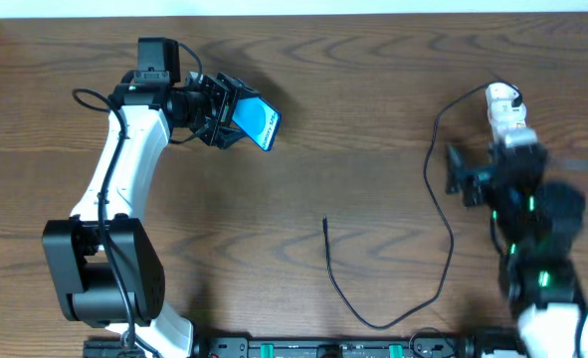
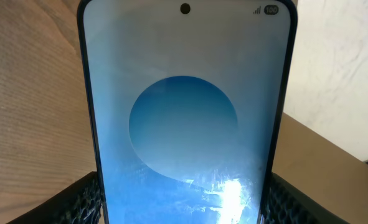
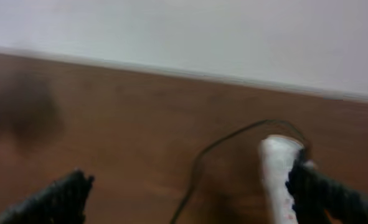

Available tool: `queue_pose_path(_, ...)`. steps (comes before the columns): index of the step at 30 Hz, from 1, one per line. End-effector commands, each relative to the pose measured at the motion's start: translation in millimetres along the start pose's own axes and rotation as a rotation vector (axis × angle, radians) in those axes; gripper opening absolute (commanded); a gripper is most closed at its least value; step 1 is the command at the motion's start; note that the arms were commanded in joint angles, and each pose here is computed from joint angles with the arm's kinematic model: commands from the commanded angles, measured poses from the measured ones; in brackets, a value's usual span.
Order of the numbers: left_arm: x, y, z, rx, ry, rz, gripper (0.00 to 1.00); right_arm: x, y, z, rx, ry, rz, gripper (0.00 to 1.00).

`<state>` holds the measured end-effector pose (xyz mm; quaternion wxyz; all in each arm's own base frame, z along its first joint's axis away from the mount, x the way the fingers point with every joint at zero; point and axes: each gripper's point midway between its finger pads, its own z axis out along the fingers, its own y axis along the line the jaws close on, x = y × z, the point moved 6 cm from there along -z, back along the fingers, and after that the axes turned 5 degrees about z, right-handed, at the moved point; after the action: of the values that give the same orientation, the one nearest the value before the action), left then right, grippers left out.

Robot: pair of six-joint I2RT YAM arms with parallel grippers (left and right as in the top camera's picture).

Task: Plug charger to phone and switch on socket
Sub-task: 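Bring the right gripper to the phone's edge beside the left gripper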

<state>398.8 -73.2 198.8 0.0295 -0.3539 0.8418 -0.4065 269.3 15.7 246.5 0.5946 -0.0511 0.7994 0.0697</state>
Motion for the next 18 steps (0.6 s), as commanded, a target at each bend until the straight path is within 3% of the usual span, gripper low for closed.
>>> queue_pose_path(1,5.6,-8.5,-10.9,0.034,-0.004,0.035,0.07,-24.8,19.8,31.3,-0.235,0.1,0.034,0.99)
queue_pose_path(5,5.6,-8.5,-10.9,0.034,-0.004,0.035,0.07,-31.0,45.6,54.9,-0.555,0.166,0.086,0.99)
queue_pose_path(18,6.2,-8.8,-10.5,0.034,-0.003,0.028,0.07,-3.1,47.3,91.4,-0.577,0.363,0.561,0.99)
